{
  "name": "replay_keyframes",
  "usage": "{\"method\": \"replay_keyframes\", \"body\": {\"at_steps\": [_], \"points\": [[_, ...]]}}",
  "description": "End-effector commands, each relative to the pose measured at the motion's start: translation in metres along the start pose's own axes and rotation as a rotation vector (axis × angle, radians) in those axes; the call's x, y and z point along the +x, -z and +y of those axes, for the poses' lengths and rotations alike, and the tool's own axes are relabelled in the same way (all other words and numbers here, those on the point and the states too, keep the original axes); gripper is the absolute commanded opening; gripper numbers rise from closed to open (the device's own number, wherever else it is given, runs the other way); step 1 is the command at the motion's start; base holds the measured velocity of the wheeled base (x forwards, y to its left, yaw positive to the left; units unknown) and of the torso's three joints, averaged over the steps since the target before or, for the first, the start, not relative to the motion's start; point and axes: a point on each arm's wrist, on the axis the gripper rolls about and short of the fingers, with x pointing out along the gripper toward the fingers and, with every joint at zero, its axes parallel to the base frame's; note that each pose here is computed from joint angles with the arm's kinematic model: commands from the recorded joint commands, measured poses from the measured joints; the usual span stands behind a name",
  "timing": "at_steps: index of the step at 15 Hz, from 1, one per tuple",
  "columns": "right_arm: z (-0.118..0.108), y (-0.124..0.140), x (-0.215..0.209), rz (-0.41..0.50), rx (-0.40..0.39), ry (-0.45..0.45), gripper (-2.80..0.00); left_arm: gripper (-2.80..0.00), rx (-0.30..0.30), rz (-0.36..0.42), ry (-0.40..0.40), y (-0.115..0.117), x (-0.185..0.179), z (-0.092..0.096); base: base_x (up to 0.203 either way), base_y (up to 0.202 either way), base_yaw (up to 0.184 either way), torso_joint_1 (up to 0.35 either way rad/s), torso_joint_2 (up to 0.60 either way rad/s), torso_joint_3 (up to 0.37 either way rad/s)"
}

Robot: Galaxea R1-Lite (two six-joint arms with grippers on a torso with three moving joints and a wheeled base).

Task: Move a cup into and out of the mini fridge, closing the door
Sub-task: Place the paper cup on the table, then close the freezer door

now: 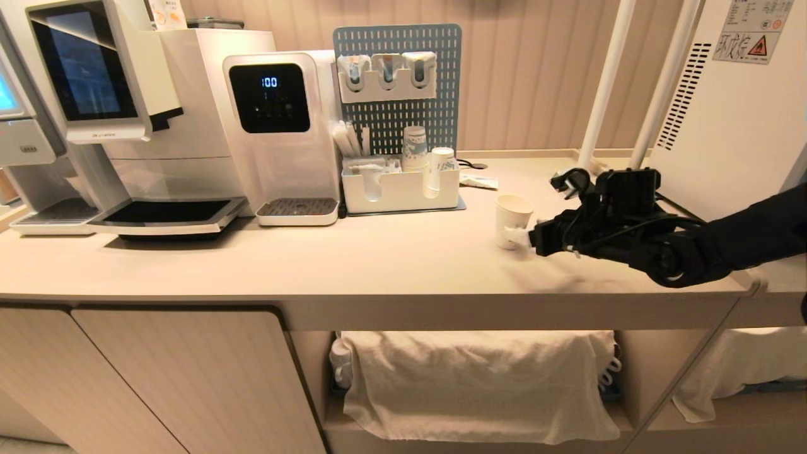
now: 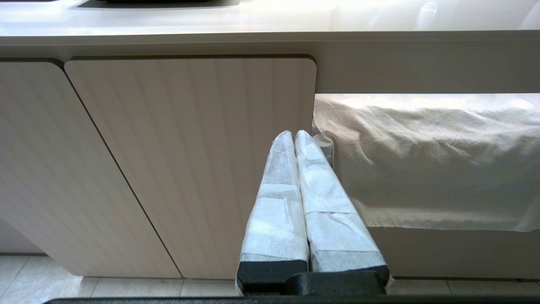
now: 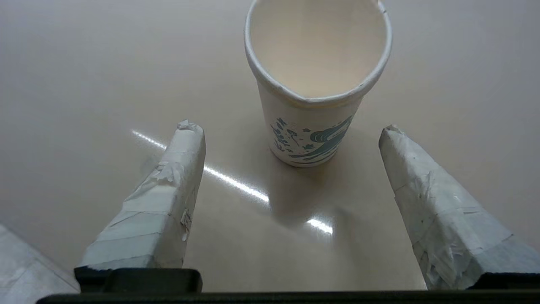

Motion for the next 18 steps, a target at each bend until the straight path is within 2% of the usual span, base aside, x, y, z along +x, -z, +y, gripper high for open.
{"method": "replay_keyframes", "body": {"at_steps": [1, 3, 6, 8, 11, 13, 15, 16, 18], "points": [[0.004, -0.04, -0.05, -0.095, 0.013, -0.006, -2.8, -2.8, 0.0, 0.001, 0.0, 0.0, 0.0, 0.0, 0.0, 0.0, 0.0, 0.0, 0.0, 0.0], [0.011, -0.06, -0.091, -0.129, 0.046, -0.073, -2.8, -2.8, 0.0, 0.002, 0.001, 0.0, 0.0, 0.0, 0.0, 0.0, 0.0, 0.0, 0.0, 0.0], [0.024, -0.075, -0.159, -0.073, 0.086, -0.08, -2.8, -2.8, 0.0, 0.002, 0.0, 0.0, 0.0, 0.0, 0.0, 0.0, 0.0, 0.0, 0.0, 0.0], [0.031, -0.072, -0.203, 0.001, 0.101, -0.01, -2.8, -2.8, 0.0, 0.002, 0.001, 0.0, 0.0, 0.0, 0.0, 0.0, 0.0, 0.0, 0.0, 0.0], [0.048, -0.059, -0.262, 0.119, 0.08, 0.127, -2.8, -2.8, 0.0, 0.002, 0.0, 0.0, 0.0, 0.0, 0.0, 0.0, 0.0, 0.0, 0.0, 0.0], [0.063, -0.032, -0.294, 0.158, 0.072, 0.166, -2.8, -2.8, 0.0, 0.002, 0.001, 0.0, 0.0, 0.0, 0.0, 0.0, 0.0, 0.0, 0.0, 0.0], [0.079, 0.024, -0.324, 0.196, 0.06, 0.229, -2.8, -2.8, 0.0, 0.002, 0.001, 0.0, 0.0, 0.0, 0.0, 0.0, 0.0, 0.0, 0.0, 0.0], [0.088, 0.05, -0.337, 0.183, 0.051, 0.269, -2.8, -2.8, 0.0, 0.002, 0.0, 0.0, 0.0, 0.0, 0.0, 0.0, 0.0, 0.0, 0.0, 0.0], [0.106, 0.099, -0.362, 0.1, 0.02, 0.361, -2.8, -2.8, 0.0, 0.002, 0.0, 0.0, 0.0, 0.0, 0.0, 0.0, 0.0, 0.0, 0.0, 0.0]]}}
